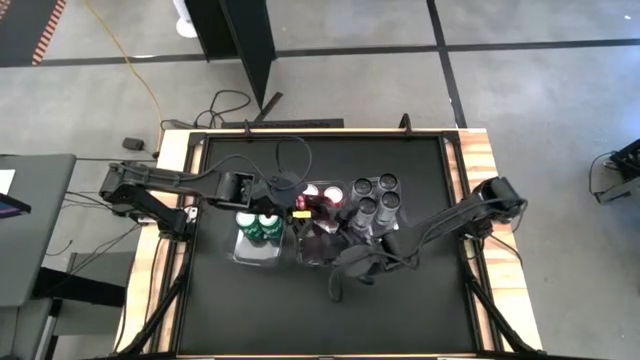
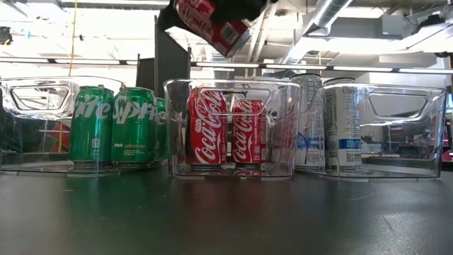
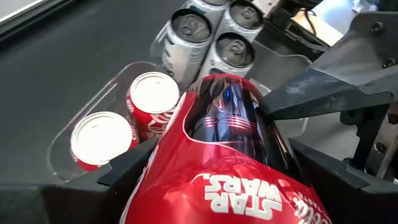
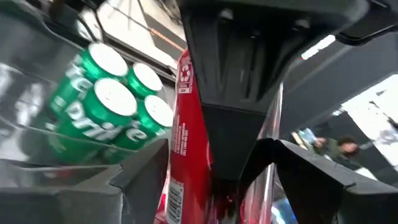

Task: Sort soda cans
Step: Put the red soda can into the middle transparent bin

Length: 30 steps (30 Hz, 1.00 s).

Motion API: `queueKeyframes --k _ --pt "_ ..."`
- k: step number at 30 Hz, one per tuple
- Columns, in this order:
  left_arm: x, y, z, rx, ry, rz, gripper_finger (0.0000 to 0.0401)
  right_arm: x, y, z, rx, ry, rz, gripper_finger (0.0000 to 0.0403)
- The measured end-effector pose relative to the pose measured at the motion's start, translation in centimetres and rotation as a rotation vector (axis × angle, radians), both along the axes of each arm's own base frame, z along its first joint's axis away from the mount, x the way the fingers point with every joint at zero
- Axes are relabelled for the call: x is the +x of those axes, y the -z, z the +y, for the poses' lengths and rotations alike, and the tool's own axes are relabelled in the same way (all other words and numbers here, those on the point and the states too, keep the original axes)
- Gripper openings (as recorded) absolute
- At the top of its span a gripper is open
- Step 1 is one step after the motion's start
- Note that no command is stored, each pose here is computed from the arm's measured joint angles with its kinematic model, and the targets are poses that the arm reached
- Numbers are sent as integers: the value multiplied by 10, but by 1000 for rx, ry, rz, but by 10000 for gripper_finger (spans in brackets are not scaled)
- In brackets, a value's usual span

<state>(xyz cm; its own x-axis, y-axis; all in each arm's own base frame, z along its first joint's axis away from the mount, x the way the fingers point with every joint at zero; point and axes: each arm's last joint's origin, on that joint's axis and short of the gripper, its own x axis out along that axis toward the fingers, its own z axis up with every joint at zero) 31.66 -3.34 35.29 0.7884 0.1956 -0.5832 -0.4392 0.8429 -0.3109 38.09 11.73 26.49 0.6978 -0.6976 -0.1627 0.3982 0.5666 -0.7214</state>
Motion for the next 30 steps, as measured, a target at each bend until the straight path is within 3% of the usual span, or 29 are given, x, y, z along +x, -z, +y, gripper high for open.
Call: queueKeyframes --k 7,13,17,21,30 --pt "-2 3 0 -1 -5 31 302 5 4 -3 4 21 6 314" --pt "0 -3 -3 -11 31 -11 302 -6 -1 15 -82 56 34 366" --pt "1 -4 -4 -5 60 -21 302 -21 -13 34 -87 28 8 395" --pt "0 -2 -4 23 96 3 302 -39 -33 49 -78 -13 -33 399" --pt "-3 1 -7 218 282 89 302 -96 -74 79 -56 -168 -62 391"
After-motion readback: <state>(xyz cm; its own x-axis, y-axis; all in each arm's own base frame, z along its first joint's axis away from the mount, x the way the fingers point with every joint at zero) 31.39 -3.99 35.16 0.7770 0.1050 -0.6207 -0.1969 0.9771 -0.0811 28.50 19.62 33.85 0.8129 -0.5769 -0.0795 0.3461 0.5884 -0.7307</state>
